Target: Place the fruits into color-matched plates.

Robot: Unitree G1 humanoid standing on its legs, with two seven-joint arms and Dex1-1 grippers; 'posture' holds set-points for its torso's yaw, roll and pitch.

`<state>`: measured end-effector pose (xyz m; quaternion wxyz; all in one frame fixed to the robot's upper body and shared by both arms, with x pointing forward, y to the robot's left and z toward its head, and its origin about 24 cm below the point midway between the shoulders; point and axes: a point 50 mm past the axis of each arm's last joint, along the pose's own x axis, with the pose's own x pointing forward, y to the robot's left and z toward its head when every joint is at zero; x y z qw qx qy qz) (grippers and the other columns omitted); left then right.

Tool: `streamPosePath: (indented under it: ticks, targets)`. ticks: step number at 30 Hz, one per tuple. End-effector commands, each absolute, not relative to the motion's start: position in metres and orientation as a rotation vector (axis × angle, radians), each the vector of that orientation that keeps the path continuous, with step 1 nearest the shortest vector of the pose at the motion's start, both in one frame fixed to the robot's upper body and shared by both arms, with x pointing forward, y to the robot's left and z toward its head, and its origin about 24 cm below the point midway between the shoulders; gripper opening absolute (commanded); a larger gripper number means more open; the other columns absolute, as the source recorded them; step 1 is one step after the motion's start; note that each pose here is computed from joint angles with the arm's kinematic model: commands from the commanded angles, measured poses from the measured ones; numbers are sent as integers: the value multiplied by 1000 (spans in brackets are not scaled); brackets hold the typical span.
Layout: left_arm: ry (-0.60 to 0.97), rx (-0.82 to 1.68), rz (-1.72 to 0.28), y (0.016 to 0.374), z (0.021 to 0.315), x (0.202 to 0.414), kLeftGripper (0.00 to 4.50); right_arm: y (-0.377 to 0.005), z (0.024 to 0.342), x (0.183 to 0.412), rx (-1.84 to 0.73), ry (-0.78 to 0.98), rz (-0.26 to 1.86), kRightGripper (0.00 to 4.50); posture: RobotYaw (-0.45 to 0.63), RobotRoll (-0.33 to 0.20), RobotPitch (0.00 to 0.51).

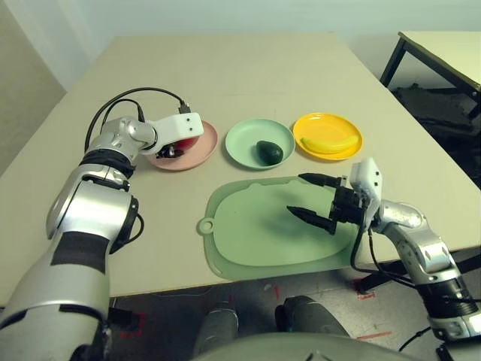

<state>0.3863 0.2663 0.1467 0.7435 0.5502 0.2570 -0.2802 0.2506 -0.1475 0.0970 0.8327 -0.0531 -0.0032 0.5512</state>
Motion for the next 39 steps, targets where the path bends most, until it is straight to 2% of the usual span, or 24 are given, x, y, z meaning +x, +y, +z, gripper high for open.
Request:
streamPosePath:
  ticks: [1,9,14,17,22,26,32,36,39]
  targets:
    - [591,1200,-616,269,139,383,4456,-146,94,250,-111,9,1171,4500,-135,0,51]
    - [515,1150,-620,272,158,384,4456,-146,96,255,-142,-12,1173,4500,-121,0,43]
    - [348,885,-748,260,189,385,4456,-144,113,267,-167,-50,1123,4500,-96,0,45]
    - [269,721,-808,266,201,377,4456,-142,123,273,-182,-62,1112,4500,-61,0,44]
    - [208,578,-760,288,205,351,4456,-155,121,282,-244,-20,1073,4500,-11,0,48]
    - [191,438,-603,310,191,305,4456,-185,101,279,-281,82,1017,4500,33,0,51]
    - [187,275,-425,310,160,247,4456,-222,82,272,-203,102,855,4500,73,0,59]
    - [149,188,-325,305,143,225,4456,-244,79,265,-144,71,735,4500,86,0,63]
    - [131,136,-270,302,128,217,4456,-266,76,260,-103,57,617,4500,88,0,66]
